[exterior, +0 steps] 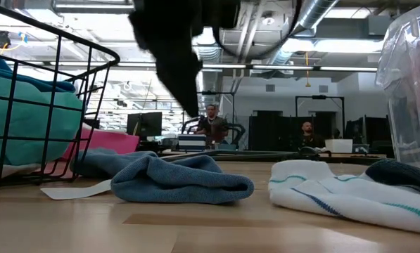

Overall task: Pick & Place Cloths
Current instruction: Put the dark gray sock into the red bin

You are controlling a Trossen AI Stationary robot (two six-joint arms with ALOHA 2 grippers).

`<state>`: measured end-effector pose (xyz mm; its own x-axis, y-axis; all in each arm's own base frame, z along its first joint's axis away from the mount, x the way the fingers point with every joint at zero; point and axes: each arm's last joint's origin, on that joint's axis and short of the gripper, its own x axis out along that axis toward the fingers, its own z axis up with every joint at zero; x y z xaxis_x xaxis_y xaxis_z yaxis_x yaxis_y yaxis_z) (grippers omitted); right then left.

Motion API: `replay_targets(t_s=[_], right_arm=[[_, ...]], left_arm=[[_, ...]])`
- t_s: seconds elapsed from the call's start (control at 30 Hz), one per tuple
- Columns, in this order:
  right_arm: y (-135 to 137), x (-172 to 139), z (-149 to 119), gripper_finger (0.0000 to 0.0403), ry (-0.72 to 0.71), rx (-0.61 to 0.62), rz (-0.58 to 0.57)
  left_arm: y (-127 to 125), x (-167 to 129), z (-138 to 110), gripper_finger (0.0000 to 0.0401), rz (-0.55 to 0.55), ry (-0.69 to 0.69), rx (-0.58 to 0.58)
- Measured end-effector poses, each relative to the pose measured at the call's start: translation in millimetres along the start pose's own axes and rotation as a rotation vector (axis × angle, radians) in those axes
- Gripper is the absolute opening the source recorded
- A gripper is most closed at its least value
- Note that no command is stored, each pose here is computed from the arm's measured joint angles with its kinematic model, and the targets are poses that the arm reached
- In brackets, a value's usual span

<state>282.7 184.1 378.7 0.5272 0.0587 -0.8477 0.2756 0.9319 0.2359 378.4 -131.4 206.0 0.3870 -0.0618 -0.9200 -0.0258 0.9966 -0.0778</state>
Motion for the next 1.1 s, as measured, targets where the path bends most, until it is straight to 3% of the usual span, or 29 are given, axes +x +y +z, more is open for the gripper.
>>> replay_targets(t_s=[0.47,0.63,0.77,0.93,1.1], right_arm=[[24.1,-11.0,-32.0,0.0312,0.043,0.038,0.06],[27.8,-13.1,-37.6,0.0312,0.049,0.064,0.068],[30.1,-14.5,-41.1,0.0312,0.052,0.058,0.073],[30.6,-14.8,-41.8,0.0312,0.052,0.056,0.074],[30.4,-14.7,-41.6,0.0312,0.051,0.057,0.074]], left_arm=[[0.0,64.2,-15.2,0.0285,0.064,0.153,0.093],[0.3,71.2,-16.0,0.0274,0.072,0.165,0.117],[1.4,71.9,-15.5,0.0199,0.082,0.159,0.115],[9.6,73.4,-13.3,0.0033,0.104,0.158,0.098],[23.1,46.3,-4.7,0.0005,0.093,0.116,0.068]])
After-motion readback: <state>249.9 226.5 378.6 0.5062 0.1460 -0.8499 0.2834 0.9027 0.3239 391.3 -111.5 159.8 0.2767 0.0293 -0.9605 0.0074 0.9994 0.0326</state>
